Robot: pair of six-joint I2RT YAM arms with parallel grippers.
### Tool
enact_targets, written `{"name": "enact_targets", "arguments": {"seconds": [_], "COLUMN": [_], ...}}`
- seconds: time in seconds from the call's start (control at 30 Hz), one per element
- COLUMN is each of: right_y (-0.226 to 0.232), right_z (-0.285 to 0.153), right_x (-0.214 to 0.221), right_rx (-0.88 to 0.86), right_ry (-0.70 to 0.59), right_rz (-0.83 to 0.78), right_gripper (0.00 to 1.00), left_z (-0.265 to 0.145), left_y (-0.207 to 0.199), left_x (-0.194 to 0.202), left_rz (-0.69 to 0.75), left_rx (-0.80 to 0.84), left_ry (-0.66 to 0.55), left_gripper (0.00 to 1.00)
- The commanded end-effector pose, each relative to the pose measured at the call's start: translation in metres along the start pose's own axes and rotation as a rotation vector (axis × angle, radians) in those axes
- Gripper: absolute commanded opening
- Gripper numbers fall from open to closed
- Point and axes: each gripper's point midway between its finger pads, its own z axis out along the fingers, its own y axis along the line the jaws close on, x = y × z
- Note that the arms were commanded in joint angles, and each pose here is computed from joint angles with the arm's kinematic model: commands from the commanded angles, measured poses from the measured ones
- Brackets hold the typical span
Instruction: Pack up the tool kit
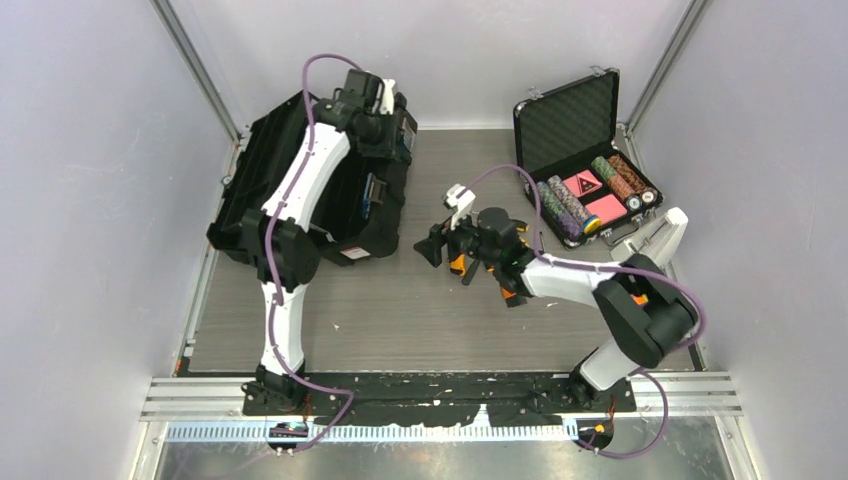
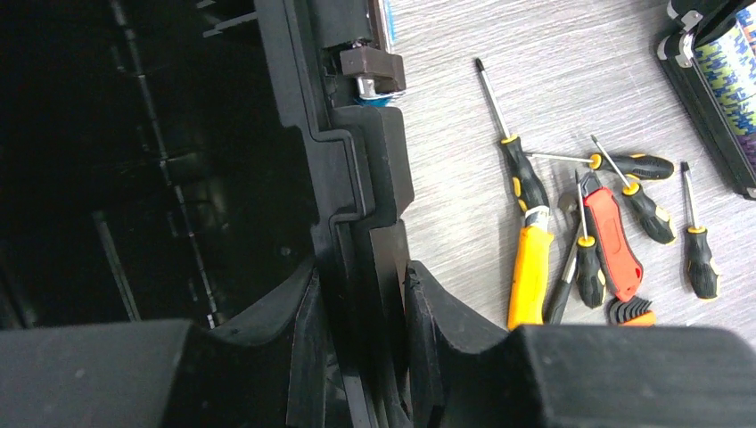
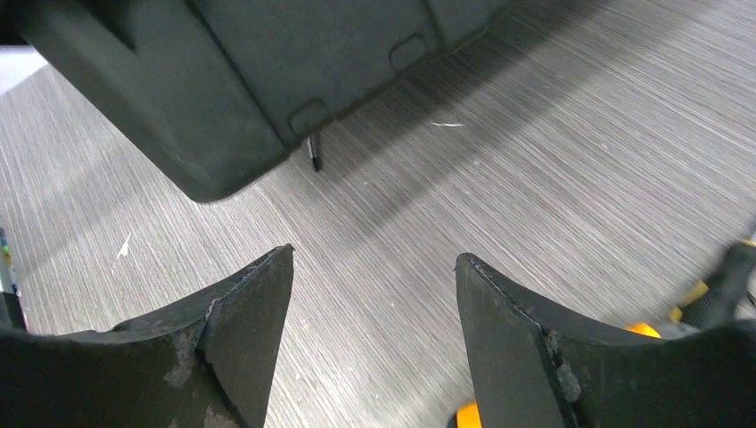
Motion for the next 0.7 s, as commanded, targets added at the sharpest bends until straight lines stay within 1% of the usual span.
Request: {"name": "enact_targets", "arguments": {"seconds": [0.0, 0.03, 0.07, 0.1, 0.17, 0.23, 0.27, 0.3, 0.33, 0.37, 0.4, 0.43, 0.53, 0.67], "right_y": [0.027, 0.035, 0.036, 0.043, 0.048, 0.052, 0.054, 0.055, 0.057, 0.058, 0.063, 0.063, 0.073, 0.078], "right_z": [0.030, 0.036, 0.043, 0.049, 0.064, 0.078, 0.084, 0.091, 0.097, 0.104, 0.110, 0.116, 0.132, 0.148], "right_x": [-0.035, -0.039, -0.026, -0.029, -0.014, -0.007, -0.010, -0.001, -0.004, 0.006, 0.003, 0.013, 0.016, 0.028], "right_rx": [-0.101, -0.117, -0.122, -0.129, -0.136, -0.137, -0.139, -0.140, -0.140, -0.132, -0.139, -0.135, -0.121, -0.070], "right_ry": [-0.165, -0.192, -0.173, -0.197, -0.189, -0.189, -0.200, -0.189, -0.201, -0.187, -0.198, -0.182, -0.169, -0.108], "right_rz": [-0.168, -0.193, -0.196, -0.236, -0.263, -0.269, -0.272, -0.271, -0.273, -0.269, -0.269, -0.266, -0.261, -0.251], "right_gripper": [0.71, 0.71, 0.71, 0.71, 0.71, 0.70, 0.70, 0.70, 0.70, 0.70, 0.70, 0.70, 0.70, 0.69], "left_z": [-0.098, -0.100, -0.103, -0.105, -0.108, -0.111, -0.112, -0.114, -0.117, -0.119, -0.122, -0.125, -0.133, -0.142], "left_y": [0.009, 0.012, 0.015, 0.020, 0.027, 0.033, 0.035, 0.036, 0.039, 0.042, 0.044, 0.047, 0.055, 0.066], "left_x": [-0.073, -0.072, -0.071, -0.069, -0.066, -0.062, -0.060, -0.059, -0.058, -0.056, -0.056, -0.056, -0.056, -0.054], "left_rz": [0.161, 0.164, 0.167, 0.172, 0.180, 0.174, 0.170, 0.167, 0.165, 0.163, 0.160, 0.157, 0.144, 0.128], "left_rx": [0.009, 0.012, 0.010, 0.003, -0.016, -0.019, -0.016, -0.015, -0.019, -0.024, -0.028, -0.032, -0.044, -0.059], "left_ry": [-0.282, -0.277, -0.271, -0.265, -0.254, -0.243, -0.239, -0.239, -0.238, -0.238, -0.241, -0.244, -0.247, -0.253], "left_gripper": [0.00, 0.00, 0.00, 0.00, 0.00, 0.00, 0.00, 0.00, 0.00, 0.00, 0.00, 0.00, 0.00, 0.00]}}
